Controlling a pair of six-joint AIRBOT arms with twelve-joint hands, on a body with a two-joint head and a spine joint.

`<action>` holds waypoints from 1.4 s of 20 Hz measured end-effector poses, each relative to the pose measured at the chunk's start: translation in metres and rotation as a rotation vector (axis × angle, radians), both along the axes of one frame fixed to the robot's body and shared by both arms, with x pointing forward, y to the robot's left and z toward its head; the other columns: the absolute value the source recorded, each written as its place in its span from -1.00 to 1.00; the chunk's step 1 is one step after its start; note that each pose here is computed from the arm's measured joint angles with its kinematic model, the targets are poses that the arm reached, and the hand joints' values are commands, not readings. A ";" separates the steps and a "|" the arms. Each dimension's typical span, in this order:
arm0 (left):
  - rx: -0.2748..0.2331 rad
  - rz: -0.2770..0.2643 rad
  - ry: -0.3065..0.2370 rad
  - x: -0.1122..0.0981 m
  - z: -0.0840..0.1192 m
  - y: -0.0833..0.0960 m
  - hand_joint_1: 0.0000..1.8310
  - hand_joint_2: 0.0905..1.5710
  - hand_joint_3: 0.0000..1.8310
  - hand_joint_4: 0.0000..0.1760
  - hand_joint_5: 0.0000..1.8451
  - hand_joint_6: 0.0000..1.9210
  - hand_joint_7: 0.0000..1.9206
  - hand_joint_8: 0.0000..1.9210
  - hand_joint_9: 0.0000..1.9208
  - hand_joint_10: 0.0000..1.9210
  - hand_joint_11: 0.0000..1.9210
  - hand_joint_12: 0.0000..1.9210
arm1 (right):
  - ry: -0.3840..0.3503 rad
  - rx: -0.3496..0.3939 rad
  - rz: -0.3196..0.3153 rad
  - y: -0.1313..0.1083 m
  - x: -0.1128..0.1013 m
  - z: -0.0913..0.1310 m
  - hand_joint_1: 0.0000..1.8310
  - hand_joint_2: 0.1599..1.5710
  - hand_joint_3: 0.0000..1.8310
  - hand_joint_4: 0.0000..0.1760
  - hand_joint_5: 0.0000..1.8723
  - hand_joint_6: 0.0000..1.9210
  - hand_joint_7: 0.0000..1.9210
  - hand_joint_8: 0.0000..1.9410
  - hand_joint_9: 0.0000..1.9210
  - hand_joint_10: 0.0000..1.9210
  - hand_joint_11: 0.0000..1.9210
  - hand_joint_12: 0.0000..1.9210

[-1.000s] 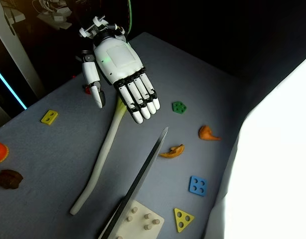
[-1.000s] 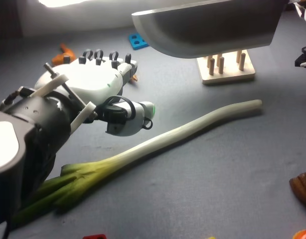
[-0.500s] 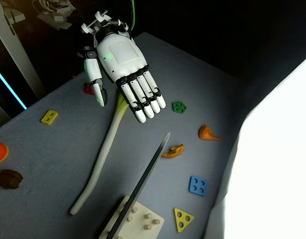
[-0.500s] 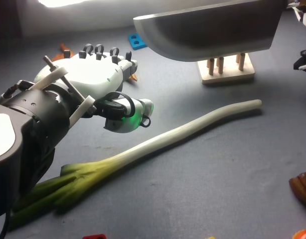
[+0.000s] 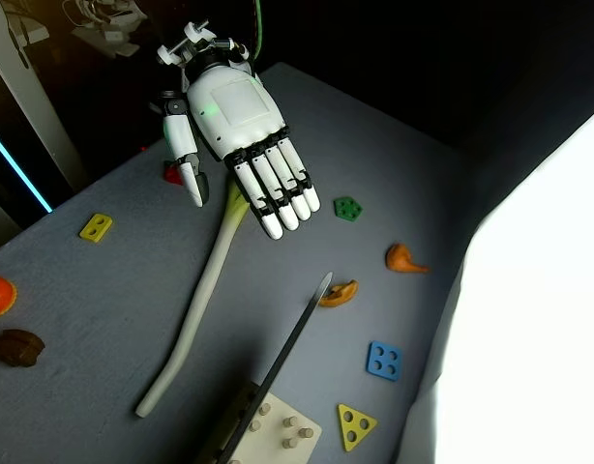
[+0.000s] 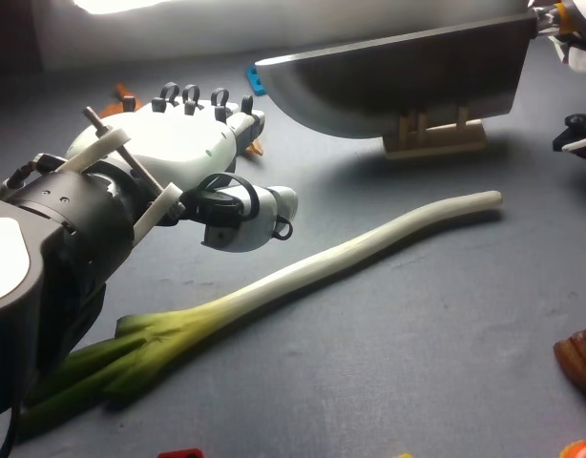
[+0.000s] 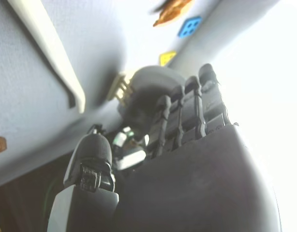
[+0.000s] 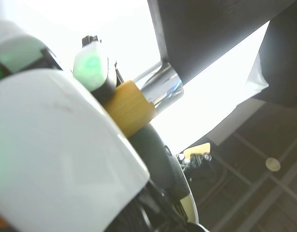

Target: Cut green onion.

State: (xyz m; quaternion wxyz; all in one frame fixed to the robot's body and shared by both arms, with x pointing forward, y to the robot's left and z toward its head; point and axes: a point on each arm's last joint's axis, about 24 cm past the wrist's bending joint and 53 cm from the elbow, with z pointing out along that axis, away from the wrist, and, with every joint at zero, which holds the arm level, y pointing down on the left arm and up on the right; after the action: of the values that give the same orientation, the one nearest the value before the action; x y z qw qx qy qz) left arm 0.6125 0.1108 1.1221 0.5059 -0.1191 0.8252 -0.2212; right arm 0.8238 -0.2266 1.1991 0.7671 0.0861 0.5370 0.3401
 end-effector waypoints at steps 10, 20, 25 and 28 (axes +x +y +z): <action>0.001 0.003 -0.009 0.001 0.003 0.000 -0.89 0.76 -1.00 -1.00 -0.89 -0.99 -0.90 -0.99 -0.92 -0.99 -1.00 -0.74 | 0.007 0.021 -0.008 -0.004 -0.001 -0.006 0.19 0.27 -0.48 -1.00 -0.28 0.66 0.04 1.00 0.16 1.00 0.17 1.00; 0.002 -0.003 -0.017 0.001 0.005 -0.001 -0.83 0.72 -1.00 -1.00 -0.85 -0.99 -0.86 -0.99 -0.91 -0.99 -1.00 -0.92 | -0.005 0.018 -0.010 -0.006 -0.003 -0.005 0.23 0.27 -0.95 -1.00 -0.63 -0.20 -0.55 -0.21 -0.68 0.31 -0.85 0.87; -0.001 -0.013 -0.017 -0.003 0.006 -0.005 -0.80 0.70 -1.00 -1.00 -0.84 -1.00 -0.86 -1.00 -0.91 -1.00 -1.00 -0.82 | -0.030 0.014 0.000 -0.003 -0.006 0.000 0.16 0.23 -0.99 -0.92 -0.81 -0.79 -0.67 -0.93 -0.82 -0.39 -1.00 0.43; -0.002 -0.014 -0.018 -0.004 0.006 -0.007 -0.80 0.69 -1.00 -1.00 -0.82 -1.00 -0.81 -1.00 -0.84 -0.98 -1.00 -0.61 | -0.032 0.007 0.001 -0.004 -0.006 0.001 0.09 0.14 -1.00 -0.46 -1.00 -1.00 -1.00 -1.00 -1.00 -1.00 -1.00 -0.90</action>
State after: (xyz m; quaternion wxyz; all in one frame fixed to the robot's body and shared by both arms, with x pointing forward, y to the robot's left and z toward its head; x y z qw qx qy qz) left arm 0.6082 0.1042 1.1285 0.5116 -0.1117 0.8213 -0.2265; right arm 0.8180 -0.2304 1.2001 0.7752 0.0832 0.5236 0.3435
